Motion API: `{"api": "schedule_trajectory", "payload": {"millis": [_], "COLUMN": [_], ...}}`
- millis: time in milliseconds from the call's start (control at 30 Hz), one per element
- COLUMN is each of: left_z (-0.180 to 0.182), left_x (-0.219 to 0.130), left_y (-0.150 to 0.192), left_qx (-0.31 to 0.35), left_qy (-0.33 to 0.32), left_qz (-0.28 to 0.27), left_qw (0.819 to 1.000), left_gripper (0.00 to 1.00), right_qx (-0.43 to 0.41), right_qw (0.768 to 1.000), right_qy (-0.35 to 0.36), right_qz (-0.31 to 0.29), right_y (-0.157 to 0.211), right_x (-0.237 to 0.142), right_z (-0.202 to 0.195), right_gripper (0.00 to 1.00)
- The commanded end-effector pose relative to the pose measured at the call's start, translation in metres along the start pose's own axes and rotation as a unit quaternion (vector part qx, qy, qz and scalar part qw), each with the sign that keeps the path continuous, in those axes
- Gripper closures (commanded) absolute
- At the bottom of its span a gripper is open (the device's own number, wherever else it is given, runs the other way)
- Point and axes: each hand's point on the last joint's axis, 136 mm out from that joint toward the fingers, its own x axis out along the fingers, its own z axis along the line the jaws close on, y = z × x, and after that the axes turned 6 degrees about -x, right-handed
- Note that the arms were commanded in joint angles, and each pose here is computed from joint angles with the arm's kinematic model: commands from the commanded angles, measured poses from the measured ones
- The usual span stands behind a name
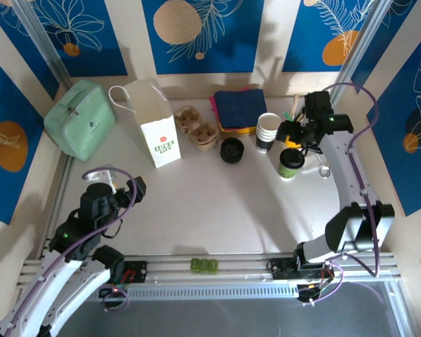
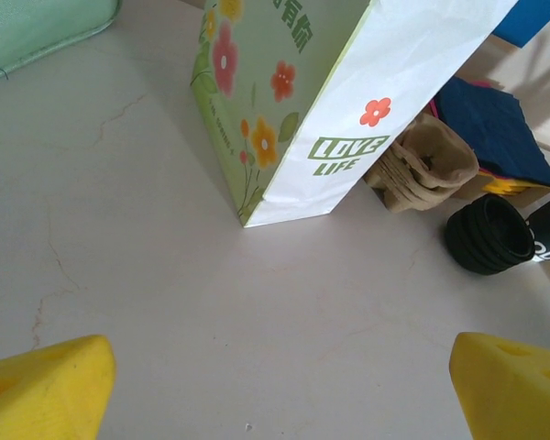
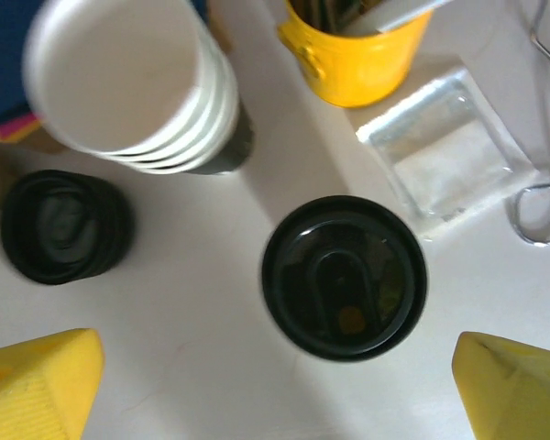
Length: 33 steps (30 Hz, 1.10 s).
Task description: Pack the takeout coffee
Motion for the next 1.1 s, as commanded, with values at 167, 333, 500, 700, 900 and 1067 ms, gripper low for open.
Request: {"api": "schedule_trajectory", "payload": {"millis": [167, 333, 500, 700, 900, 1067], "left_z": [-0.014, -0.026, -0.044, -0.067, -0.094, -0.13], "left_x": [-0.001, 0.006, 0.02, 0.043, 0.065, 0.091], "left_y": [-0.007, 0.0, 0.011, 0.029, 0.037, 0.044], "left_qx": [0.004, 0.007, 0.003, -0.015, -0.017, -0.019], "left_qy": [0.022, 0.041, 0.069, 0.092, 0.097, 0.096], "left_qz": [0.009, 0.035, 0.076, 0.137, 0.166, 0.169], "left_qw": [1.0, 0.999, 0.995, 0.986, 0.981, 0.981], "left_gripper": [0.07, 0.08, 0.11, 0.17, 0.21, 0.27], "right_qx": [-0.013, -0.026, -0.052, -0.091, -0.13, -0.14], "right_qw": [0.983, 0.969, 0.958, 0.951, 0.942, 0.941], "right_qy": [-0.18, -0.245, -0.28, -0.296, -0.307, -0.299], "right_qz": [-0.016, -0.004, 0.011, -0.004, -0.038, -0.075], "right_y": [0.024, 0.046, 0.077, 0.102, 0.124, 0.137], "right_x": [-0.054, -0.057, -0.036, -0.003, 0.028, 0.052], "right_z": [0.067, 0.094, 0.121, 0.15, 0.174, 0.175], "right_gripper": [0.04, 0.04, 0.05, 0.05, 0.06, 0.06]}}
